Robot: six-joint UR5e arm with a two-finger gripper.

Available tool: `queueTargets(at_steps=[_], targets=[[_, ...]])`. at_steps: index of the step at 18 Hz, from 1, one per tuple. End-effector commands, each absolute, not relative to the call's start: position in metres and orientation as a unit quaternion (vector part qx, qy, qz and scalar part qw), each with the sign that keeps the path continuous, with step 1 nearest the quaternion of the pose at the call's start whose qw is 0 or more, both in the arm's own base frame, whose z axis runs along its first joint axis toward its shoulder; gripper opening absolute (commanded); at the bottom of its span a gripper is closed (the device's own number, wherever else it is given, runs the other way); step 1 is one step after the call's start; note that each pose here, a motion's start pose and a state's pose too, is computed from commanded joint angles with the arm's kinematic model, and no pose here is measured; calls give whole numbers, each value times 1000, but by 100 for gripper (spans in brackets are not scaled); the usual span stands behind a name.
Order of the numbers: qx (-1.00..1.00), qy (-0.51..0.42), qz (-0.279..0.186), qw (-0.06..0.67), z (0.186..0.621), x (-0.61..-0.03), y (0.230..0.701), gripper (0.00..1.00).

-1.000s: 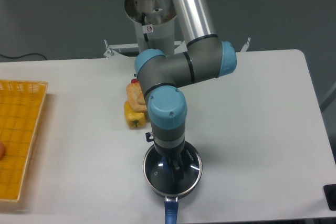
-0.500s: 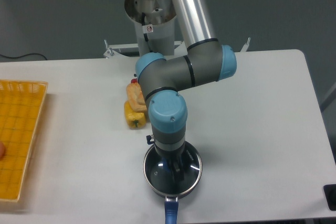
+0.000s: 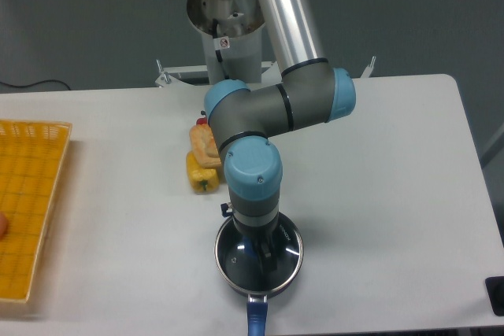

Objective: Open the lid
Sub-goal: 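Close the gripper around the blue lid knob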

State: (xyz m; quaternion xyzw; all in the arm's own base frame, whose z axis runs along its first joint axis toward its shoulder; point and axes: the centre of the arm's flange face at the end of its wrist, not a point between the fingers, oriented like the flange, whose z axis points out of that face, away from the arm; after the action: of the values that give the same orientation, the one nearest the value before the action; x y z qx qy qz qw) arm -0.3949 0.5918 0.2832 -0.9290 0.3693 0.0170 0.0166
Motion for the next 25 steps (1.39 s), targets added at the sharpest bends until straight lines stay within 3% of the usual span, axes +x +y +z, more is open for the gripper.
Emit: queueTargets(at_steps=[21,25], targets=[[-939,343,10,15,288,-394,588,62],[-942,334,11,15,289,-394,588,61]])
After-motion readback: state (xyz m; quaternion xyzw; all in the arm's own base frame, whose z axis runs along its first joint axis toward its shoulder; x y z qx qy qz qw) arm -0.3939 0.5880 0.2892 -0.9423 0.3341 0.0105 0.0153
